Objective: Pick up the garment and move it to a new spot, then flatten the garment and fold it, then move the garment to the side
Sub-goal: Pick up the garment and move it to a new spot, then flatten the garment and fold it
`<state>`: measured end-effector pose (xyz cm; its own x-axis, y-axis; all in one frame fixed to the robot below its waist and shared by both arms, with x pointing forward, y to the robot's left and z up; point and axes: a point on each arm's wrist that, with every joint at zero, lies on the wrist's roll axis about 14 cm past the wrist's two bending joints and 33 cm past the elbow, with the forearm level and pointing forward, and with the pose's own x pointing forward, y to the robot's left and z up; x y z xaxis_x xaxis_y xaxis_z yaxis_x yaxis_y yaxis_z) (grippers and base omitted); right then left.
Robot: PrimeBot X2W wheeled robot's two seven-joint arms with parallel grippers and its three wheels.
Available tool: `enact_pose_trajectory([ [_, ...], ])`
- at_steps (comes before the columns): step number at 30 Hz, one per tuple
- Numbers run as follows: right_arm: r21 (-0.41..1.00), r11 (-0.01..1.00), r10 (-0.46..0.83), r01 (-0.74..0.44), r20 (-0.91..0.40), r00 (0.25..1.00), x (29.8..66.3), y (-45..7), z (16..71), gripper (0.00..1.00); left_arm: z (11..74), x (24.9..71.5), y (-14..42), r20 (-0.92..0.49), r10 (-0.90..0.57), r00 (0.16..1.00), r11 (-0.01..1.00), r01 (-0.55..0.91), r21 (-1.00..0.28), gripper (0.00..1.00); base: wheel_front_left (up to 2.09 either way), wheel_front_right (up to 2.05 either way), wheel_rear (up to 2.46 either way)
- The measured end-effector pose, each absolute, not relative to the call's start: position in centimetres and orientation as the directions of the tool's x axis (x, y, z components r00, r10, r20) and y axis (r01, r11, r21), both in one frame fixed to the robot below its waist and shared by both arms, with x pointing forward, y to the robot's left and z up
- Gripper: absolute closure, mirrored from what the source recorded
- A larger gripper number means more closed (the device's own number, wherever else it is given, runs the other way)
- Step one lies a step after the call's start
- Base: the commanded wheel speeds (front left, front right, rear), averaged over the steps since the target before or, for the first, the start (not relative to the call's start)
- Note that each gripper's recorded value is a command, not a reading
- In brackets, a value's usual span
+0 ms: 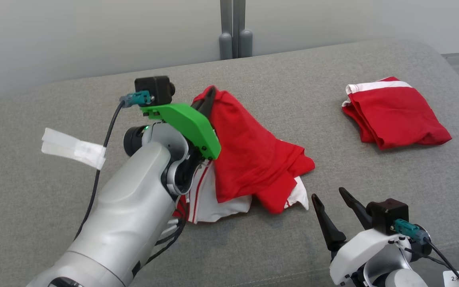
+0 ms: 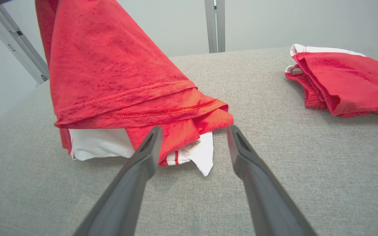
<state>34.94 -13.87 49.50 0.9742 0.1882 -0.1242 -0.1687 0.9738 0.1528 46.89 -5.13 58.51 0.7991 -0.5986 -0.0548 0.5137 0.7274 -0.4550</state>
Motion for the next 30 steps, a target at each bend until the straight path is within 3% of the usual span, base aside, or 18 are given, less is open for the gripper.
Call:
enact_pose_trajectory([
  [4, 0.154, 0.972, 0.199, -0.178, -0.135, 0.971, 35.5, -13.5, 49.2, 0.00, 53.4, 47.6, -2.3, -0.184, -0.526, 0.830, 0.807, 0.419, -0.417, 1.00, 0.00, 0.00, 0.00],
  [5, 0.154, 0.971, 0.204, -0.183, -0.135, 0.970, 35.6, -13.4, 49.2, 0.00, 52.4, 47.8, -1.5, -0.215, -0.505, 0.836, 0.828, 0.398, -0.396, 0.22, 0.00, 0.00, 0.00],
  [6, 0.154, 0.970, 0.207, -0.186, -0.135, 0.969, 35.7, -13.3, 49.2, 0.00, 51.5, 47.8, -0.8, -0.239, -0.486, 0.841, 0.843, 0.377, -0.384, 0.00, 0.00, 0.00, 0.00],
  [12, 0.155, 0.965, 0.233, -0.211, -0.138, 0.963, 36.3, -12.5, 49.0, 0.00, 47.8, 47.7, 3.0, -0.368, -0.381, 0.849, 0.908, 0.268, -0.322, 0.00, 0.00, 0.00, 0.00],
  [16, 0.155, 0.962, 0.247, -0.226, -0.136, 0.959, 36.6, -12.0, 49.1, 0.00, 47.7, 47.8, 4.2, -0.397, -0.354, 0.847, 0.929, 0.270, -0.253, 0.00, 0.00, 0.00, 0.00],
  [24, 0.152, 0.953, 0.280, -0.261, -0.122, 0.952, 36.7, -10.9, 49.6, 0.00, 50.0, 46.8, 1.8, -0.398, -0.468, 0.789, 0.880, 0.458, -0.127, 0.00, 0.00, 0.00, 0.00],
  [30, 0.155, 0.951, 0.286, -0.266, -0.129, 0.949, 36.6, -10.7, 49.4, 0.00, 49.0, 43.7, -2.5, -0.463, -0.585, 0.666, 0.783, 0.612, -0.109, 0.00, 0.00, 0.00, 0.00],
])
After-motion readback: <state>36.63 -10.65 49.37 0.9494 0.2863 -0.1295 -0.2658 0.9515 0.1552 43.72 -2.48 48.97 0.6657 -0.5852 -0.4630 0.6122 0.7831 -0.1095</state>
